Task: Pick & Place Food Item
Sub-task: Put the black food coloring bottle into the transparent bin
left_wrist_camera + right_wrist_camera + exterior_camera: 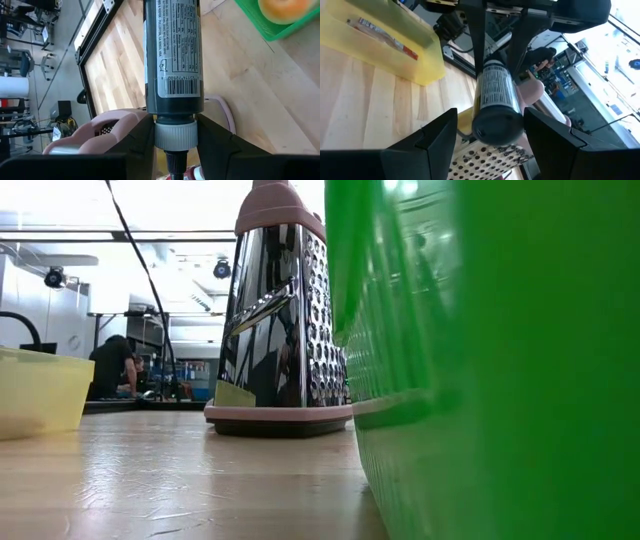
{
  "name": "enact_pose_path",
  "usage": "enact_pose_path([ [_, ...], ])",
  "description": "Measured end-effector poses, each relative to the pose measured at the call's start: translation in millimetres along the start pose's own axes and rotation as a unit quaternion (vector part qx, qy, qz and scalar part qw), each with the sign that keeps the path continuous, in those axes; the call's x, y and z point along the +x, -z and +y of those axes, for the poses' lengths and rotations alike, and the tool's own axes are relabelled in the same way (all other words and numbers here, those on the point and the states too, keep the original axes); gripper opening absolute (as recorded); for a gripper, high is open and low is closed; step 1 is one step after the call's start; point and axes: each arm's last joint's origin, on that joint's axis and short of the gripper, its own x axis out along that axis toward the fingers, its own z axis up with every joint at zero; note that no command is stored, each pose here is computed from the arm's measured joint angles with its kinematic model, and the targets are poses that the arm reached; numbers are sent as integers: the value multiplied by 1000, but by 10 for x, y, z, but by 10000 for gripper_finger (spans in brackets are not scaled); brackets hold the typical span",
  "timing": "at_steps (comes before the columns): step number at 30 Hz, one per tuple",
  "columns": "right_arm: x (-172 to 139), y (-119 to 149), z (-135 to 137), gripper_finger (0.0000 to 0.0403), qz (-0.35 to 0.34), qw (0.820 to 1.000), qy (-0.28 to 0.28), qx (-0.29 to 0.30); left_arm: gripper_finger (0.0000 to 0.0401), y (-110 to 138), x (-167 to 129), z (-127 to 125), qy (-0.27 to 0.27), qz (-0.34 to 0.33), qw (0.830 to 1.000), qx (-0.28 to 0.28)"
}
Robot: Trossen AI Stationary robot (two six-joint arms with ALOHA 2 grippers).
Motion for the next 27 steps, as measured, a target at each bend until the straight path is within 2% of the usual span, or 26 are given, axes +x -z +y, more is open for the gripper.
enact_pose_path([
  [12,141,12,-46,220,11,1000,7,-2,109,-11,2,0,7,-7,1000,-1],
  [16,156,13,-50,193,12,1000,8,-1,109,-10,4,3,7,-6,1000,-1],
  [20,154,13,-49,140,11,1000,7,-2,109,-9,8,9,6,-6,1000,-2],
  [27,154,13,-50,135,12,1000,8,-2,109,-7,12,14,6,-5,1000,-3],
])
